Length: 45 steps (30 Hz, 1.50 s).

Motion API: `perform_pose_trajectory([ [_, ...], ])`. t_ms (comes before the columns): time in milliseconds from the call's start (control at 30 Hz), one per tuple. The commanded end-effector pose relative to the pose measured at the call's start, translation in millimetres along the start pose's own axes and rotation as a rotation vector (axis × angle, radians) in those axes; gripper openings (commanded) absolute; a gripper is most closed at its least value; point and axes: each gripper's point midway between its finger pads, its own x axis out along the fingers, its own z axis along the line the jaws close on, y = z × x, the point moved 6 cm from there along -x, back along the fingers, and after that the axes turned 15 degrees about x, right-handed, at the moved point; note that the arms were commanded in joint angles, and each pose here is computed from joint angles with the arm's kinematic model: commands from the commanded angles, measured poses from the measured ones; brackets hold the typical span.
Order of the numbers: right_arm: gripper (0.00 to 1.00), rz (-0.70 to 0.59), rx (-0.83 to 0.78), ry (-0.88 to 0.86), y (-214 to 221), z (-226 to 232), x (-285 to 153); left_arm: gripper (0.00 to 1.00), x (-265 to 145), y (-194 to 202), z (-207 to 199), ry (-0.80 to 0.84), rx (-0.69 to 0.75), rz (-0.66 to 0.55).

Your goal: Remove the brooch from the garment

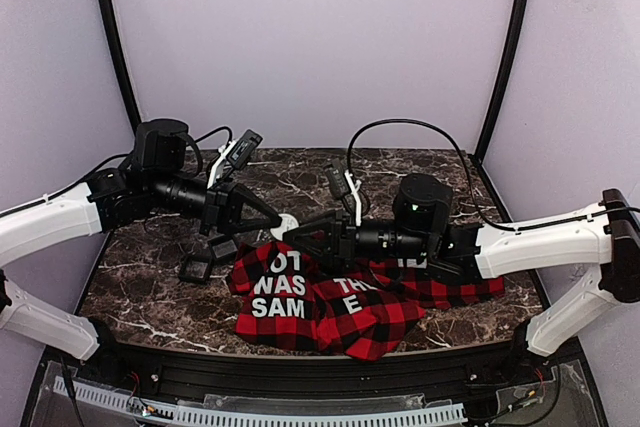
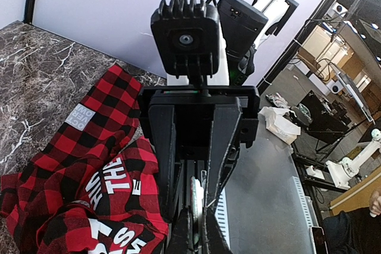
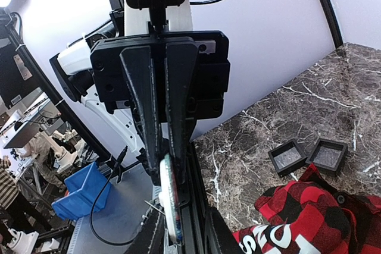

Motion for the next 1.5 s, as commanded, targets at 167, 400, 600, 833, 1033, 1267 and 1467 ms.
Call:
perform_pose_trajectory([
  [167, 0.19, -0.077, 0.009, 0.02, -16, -2, 2, 0.01, 2, 1, -7, 0.03, 0.016, 0.009],
  [400, 0.16, -0.097, 0.048, 0.083, -19, -12, 2, 0.01, 3, 1, -7, 0.028, 0.019, 0.014],
  [600, 0.12, -0.107, 0.077, 0.103, -21, -18, 1, 0.01, 3, 2, -7, 0.031, 0.02, 0.017],
  [833, 0.1, -0.075, 0.089, 0.116, -22, -21, 8, 0.01, 5, 3, -8, 0.04, 0.018, 0.025],
  [1033, 0.07, -0.083, 0.13, 0.144, -25, -27, 10, 0.01, 5, 3, -9, 0.037, 0.022, 0.027],
  [1267, 0.06, -0.103, 0.204, 0.186, -28, -39, 6, 0.01, 5, 3, -9, 0.035, 0.026, 0.029],
  [1467, 0.05, -0.107, 0.282, 0.247, -31, -56, 5, 0.01, 5, 4, -10, 0.037, 0.031, 0.031],
])
